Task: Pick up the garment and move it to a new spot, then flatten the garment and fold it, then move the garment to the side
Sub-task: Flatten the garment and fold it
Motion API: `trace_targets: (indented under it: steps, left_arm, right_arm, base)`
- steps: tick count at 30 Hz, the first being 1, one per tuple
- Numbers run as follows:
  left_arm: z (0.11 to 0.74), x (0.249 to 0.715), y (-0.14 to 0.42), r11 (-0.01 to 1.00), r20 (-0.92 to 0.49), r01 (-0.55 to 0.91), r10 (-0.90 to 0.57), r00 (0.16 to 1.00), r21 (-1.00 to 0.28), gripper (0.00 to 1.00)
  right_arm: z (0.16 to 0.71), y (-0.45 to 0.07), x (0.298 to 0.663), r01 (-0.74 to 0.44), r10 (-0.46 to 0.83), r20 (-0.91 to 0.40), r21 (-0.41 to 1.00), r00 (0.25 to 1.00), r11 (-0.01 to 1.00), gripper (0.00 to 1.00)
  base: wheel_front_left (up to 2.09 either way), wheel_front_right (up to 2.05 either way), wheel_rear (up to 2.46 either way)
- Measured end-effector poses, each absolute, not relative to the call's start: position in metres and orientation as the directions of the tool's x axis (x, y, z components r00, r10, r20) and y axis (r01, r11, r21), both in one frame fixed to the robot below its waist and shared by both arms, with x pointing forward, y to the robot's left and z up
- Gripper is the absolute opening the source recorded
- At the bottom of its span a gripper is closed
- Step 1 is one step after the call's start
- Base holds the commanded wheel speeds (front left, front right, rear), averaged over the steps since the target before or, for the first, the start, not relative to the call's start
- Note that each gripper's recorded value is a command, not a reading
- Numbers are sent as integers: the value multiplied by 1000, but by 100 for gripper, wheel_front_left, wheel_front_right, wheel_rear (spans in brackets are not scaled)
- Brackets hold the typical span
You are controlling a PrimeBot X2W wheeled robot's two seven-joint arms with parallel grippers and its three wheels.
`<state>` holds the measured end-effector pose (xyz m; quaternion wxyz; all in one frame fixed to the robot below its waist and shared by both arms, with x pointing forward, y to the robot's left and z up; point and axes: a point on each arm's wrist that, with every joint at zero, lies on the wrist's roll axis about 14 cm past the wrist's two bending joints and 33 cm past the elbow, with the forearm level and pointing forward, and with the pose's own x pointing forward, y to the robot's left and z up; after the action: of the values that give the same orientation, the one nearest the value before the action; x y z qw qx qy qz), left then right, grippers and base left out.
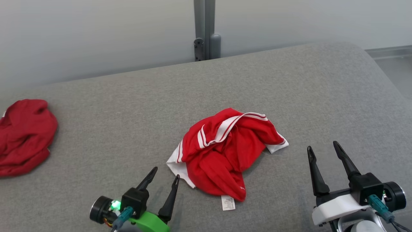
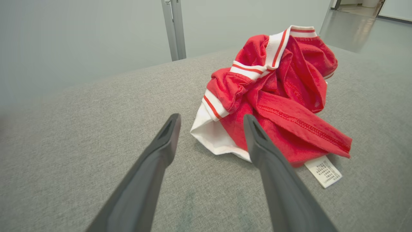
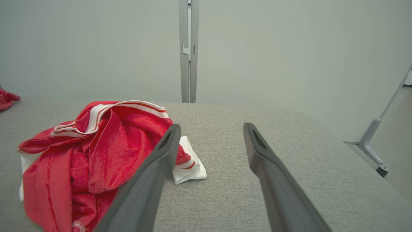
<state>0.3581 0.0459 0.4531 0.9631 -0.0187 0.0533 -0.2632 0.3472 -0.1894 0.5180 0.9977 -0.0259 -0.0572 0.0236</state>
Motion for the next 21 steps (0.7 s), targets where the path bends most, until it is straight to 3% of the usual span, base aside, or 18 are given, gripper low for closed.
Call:
trace_targets:
  steps: [15,16,18,19,21]
  left_arm:
    - [401,405,16,784,-274,621,-595,755,9,100]
    - [399,406,15,786,-280,619,-594,754,-1,82]
    - [402,413,12,794,-265,607,-591,762,-26,9]
    - [407,417,11,804,-248,593,-585,772,-48,0]
    - [416,424,13,822,-215,561,-567,795,-96,0]
  right_arm:
    - [504,-231,338,91,-88,60,-55,994,994,100]
    - [502,-232,338,95,-92,55,-56,994,994,100]
    - [500,-234,337,101,-98,48,-55,994,993,100]
    - [500,-234,338,102,-100,47,-51,994,993,100]
    - [499,-233,339,98,-96,46,-45,994,994,100]
  base:
    - [0,0,0]
    - [0,0,0]
    - [0,0,0]
    - [0,0,0]
    - [0,0,0]
